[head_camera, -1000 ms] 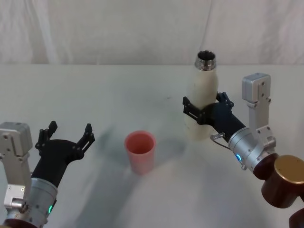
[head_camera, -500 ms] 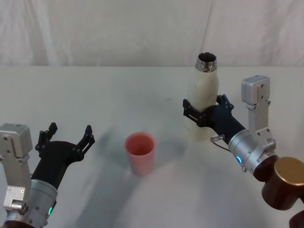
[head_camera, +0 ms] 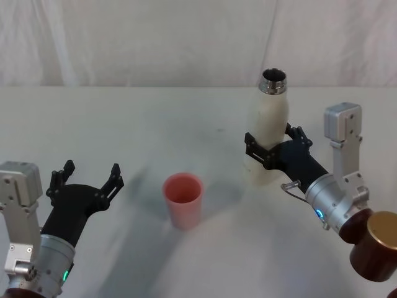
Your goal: Grasp the thermos with one hand and pour water into the cup lid.
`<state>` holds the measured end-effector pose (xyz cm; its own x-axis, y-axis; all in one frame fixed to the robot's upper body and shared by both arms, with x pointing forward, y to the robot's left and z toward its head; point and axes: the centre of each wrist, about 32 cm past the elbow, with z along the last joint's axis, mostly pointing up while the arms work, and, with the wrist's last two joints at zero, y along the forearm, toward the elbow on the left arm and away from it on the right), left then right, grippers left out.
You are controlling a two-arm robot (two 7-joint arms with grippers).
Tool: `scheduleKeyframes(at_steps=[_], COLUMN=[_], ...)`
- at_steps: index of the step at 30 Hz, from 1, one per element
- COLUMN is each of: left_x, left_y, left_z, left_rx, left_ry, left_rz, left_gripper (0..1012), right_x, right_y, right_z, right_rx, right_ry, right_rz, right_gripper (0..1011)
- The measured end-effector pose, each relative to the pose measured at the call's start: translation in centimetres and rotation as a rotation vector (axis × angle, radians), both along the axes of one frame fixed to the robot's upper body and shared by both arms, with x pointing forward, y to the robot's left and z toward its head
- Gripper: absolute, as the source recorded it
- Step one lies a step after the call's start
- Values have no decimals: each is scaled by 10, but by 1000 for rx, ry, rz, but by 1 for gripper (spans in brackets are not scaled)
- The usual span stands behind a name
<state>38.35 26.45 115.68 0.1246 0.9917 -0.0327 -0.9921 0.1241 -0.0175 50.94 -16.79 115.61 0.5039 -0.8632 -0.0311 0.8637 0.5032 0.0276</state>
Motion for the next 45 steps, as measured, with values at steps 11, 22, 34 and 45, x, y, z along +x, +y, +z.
scheduleKeyframes(at_steps=[11, 22, 34, 45], left_x=[0, 0, 0, 0], left_y=[0, 0, 0, 0], left_z=[0, 0, 0, 0], left_rx=[0, 0, 0, 0], left_ry=[0, 0, 0, 0], left_rz=[0, 0, 0, 0], left_gripper=[1001, 1001, 1001, 1001], right_x=[-13, -27, -39, -57], right_y=[-6, -9, -20, -23], right_z=[1, -2, -6, -8], right_rx=[-2, -31, -35, -70], right_ry=[-6, -18, -22, -59], right_rz=[-11, -30, -78, -152], right_gripper=[1001, 1001, 1001, 1001])
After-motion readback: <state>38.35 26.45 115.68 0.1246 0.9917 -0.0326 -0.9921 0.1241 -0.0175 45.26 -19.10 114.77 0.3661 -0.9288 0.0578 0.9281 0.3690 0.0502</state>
